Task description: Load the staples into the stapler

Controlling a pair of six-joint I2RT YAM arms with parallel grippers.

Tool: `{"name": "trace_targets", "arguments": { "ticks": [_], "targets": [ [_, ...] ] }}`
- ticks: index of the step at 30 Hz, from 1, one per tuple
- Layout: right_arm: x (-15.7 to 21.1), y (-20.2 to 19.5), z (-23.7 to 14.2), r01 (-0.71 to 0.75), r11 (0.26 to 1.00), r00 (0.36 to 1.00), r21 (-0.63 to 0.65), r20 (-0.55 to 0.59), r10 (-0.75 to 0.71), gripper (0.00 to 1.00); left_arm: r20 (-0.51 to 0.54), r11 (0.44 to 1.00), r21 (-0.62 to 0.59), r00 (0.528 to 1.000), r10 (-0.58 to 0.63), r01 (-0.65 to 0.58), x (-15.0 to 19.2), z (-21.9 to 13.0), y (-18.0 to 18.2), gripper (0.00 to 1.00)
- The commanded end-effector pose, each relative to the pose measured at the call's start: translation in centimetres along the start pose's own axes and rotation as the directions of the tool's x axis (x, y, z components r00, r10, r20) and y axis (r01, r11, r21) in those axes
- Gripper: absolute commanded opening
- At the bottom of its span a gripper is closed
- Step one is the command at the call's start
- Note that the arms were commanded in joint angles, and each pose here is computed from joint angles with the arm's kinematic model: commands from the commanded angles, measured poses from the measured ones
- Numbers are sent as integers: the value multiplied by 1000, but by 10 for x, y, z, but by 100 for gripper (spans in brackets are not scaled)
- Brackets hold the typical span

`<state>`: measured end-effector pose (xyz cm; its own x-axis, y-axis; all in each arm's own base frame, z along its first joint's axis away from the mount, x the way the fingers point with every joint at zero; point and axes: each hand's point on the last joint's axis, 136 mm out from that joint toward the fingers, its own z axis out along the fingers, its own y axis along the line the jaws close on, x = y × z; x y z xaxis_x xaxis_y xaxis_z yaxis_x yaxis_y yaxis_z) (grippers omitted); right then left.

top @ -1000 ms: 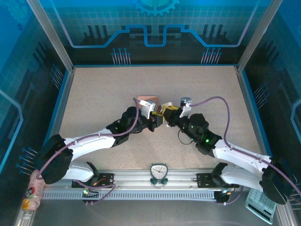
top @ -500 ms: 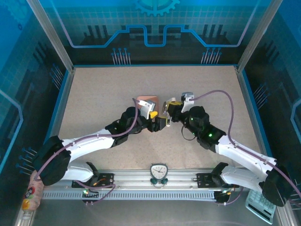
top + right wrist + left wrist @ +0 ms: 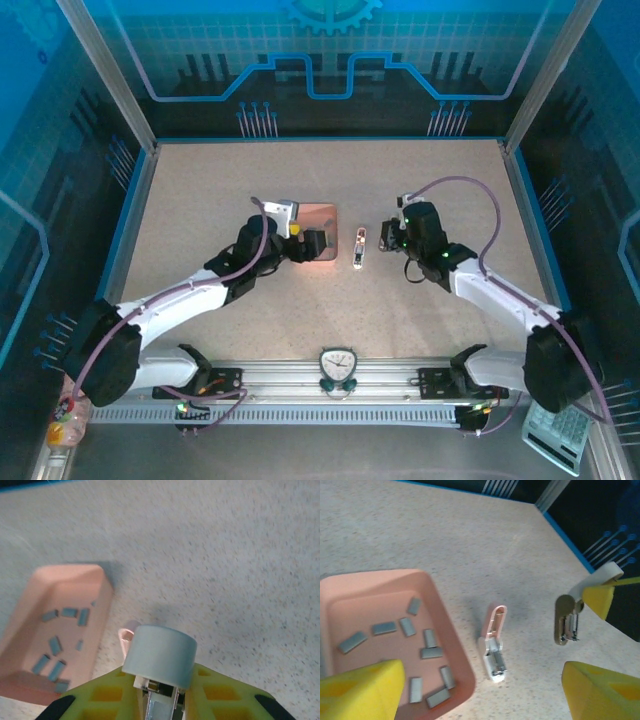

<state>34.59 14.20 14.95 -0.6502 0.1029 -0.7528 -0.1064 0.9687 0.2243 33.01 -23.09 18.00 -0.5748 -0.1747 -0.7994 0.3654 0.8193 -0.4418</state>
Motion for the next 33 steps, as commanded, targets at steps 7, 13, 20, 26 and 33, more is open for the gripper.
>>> {"name": "trace_targets", "arguments": {
  "ticks": [7, 13, 20, 26, 33],
  "targets": [
    [13, -12, 37, -39, 999, 972, 14, -230, 41, 25, -31, 996, -89, 999, -31, 28, 2, -7, 28, 83],
    [31, -16, 53, -38, 998, 947, 42, -318, 49, 26, -39, 994, -104, 999, -37, 33, 3, -7, 34, 83],
    [45, -20, 60, -23, 998, 923, 64, -383, 46, 27, -50, 992, -116, 998, -48, 41, 6, -6, 39, 83],
    [53, -22, 65, -30, 997, 912, 71, -406, 56, 27, -58, 991, -121, 996, -63, 56, 7, -5, 41, 83],
    [57, -24, 71, -42, 996, 906, 78, -417, 70, 28, -72, 990, -129, 995, -69, 59, 10, -6, 43, 83]
  ]
}}
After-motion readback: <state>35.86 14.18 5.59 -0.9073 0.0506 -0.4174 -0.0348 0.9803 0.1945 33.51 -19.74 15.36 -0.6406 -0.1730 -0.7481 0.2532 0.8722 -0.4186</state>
